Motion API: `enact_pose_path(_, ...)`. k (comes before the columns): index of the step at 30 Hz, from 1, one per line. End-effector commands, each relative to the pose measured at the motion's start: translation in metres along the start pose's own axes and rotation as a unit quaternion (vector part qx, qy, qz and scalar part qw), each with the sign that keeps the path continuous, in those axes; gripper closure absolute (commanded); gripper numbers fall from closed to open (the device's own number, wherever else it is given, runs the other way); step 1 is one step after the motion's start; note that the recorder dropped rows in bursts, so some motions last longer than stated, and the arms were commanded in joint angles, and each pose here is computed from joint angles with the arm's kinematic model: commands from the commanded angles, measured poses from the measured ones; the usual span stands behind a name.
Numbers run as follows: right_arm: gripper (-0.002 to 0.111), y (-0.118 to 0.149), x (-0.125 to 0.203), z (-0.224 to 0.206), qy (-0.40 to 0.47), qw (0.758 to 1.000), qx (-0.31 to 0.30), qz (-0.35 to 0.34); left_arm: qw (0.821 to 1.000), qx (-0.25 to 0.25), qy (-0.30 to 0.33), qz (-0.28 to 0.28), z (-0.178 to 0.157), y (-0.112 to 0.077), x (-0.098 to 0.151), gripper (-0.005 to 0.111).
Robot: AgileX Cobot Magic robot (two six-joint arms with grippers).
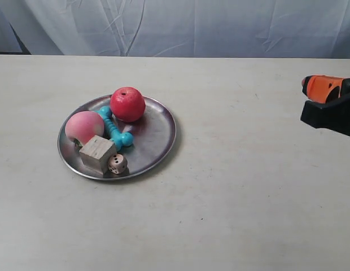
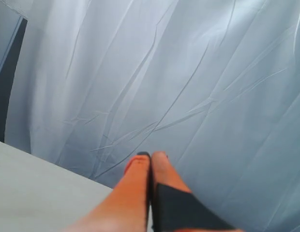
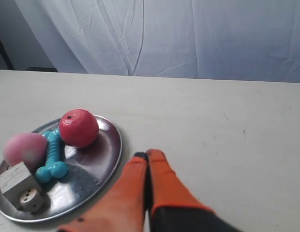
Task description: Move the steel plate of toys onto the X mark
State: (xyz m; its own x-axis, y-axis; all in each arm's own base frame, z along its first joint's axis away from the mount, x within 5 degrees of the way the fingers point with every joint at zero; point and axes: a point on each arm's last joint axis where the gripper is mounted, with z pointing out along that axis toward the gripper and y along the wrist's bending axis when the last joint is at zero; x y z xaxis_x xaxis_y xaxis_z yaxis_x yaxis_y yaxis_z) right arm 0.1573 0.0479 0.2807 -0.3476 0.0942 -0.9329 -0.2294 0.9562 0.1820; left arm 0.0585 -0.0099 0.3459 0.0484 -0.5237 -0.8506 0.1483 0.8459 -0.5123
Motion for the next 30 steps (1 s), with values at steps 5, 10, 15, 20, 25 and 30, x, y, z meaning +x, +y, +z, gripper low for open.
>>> enact_pose_path(5, 0.108, 0.000, -0.005, -0.024, -0.035, 0.999, -0.004, -0.002, 1.000, 0.002, -0.008, -0.001, -0.001, 0.000, -0.001, 0.107)
enact_pose_path(10, 0.108, -0.013, 0.012, -0.053, -0.078, 0.996, 0.034, -0.010, 1.000, 0.002, -0.008, -0.001, -0.001, 0.000, -0.001, 0.107)
enact_pose_path(15, 0.108, -0.029, 0.054, -0.071, -0.164, 0.983, 0.081, -0.003, 1.000, 0.002, -0.008, -0.001, -0.001, 0.000, -0.001, 0.107)
enact_pose_path(20, 0.108, -0.036, 0.087, -0.079, -0.219, 0.970, 0.109, -0.003, 1.000, 0.002, -0.008, -0.001, -0.001, 0.000, -0.001, 0.107)
enact_pose_path(25, 0.108, -0.036, 0.095, -0.084, -0.216, 0.970, 0.112, 0.017, 1.000, 0.002, -0.008, -0.001, -0.001, 0.000, -0.001, 0.107)
enact_pose_path(30, 0.108, -0.036, 0.095, -0.084, -0.213, 0.970, 0.113, 0.016, 1.000, -0.002, -0.009, 0.016, -0.001, 0.001, -0.001, 0.107)
